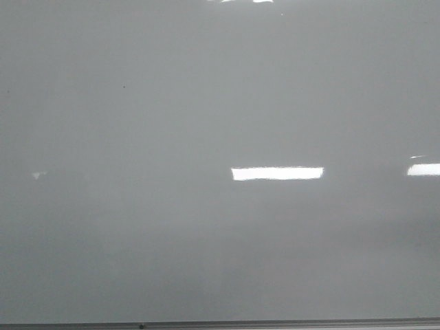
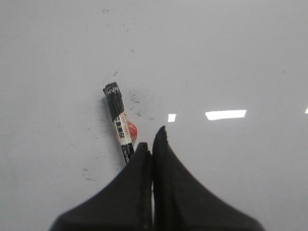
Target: Write number 7 on whiteboard
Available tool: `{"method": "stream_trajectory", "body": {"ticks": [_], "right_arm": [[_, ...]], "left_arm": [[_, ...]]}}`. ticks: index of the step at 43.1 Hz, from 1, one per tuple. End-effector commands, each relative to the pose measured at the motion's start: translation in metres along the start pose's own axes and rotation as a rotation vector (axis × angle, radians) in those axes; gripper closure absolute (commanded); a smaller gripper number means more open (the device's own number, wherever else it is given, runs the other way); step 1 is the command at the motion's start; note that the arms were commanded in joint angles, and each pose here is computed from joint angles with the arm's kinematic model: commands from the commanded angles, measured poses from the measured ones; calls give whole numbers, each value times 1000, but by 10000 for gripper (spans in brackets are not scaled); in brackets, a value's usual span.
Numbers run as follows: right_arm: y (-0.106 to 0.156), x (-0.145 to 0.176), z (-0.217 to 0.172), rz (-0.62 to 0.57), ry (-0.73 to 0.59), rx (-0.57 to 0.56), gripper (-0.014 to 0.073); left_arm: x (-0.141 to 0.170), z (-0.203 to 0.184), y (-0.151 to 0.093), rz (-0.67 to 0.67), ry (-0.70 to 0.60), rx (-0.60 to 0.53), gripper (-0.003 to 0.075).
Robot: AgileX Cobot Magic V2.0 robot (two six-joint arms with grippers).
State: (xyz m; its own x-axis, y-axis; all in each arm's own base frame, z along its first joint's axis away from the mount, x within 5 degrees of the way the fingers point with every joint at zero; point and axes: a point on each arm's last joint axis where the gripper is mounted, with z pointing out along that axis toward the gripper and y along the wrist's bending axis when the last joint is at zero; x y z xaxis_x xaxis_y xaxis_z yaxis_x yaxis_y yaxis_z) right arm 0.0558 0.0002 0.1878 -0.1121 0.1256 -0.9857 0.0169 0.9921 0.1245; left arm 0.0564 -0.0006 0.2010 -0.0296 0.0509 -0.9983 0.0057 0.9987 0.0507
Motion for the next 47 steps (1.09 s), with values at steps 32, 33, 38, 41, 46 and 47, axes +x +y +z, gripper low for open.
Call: {"method": "stream_trajectory", "body": {"ticks": [32,33,38,41,46,47], "right_arm": [[17,-117,-4,35,40,-19,622],[17,-117,-4,35,39,-19,591],[17,-118,-4,35,32,-20,355],[17,-118,-4,35,32,-20,202],[17,-118,-4,35,32,-20,47],[17,-118,-4,35,32,-20,37]], "left_arm": [[-102,36,4,-75,94,22,713],[-102,36,4,-75,95,22,691],[-101,38,4,-76,104,22,468],[-101,38,4,-76,104,22,296],[-101,38,4,-76,104,22,111],[-101,38,4,-76,104,22,102]]}}
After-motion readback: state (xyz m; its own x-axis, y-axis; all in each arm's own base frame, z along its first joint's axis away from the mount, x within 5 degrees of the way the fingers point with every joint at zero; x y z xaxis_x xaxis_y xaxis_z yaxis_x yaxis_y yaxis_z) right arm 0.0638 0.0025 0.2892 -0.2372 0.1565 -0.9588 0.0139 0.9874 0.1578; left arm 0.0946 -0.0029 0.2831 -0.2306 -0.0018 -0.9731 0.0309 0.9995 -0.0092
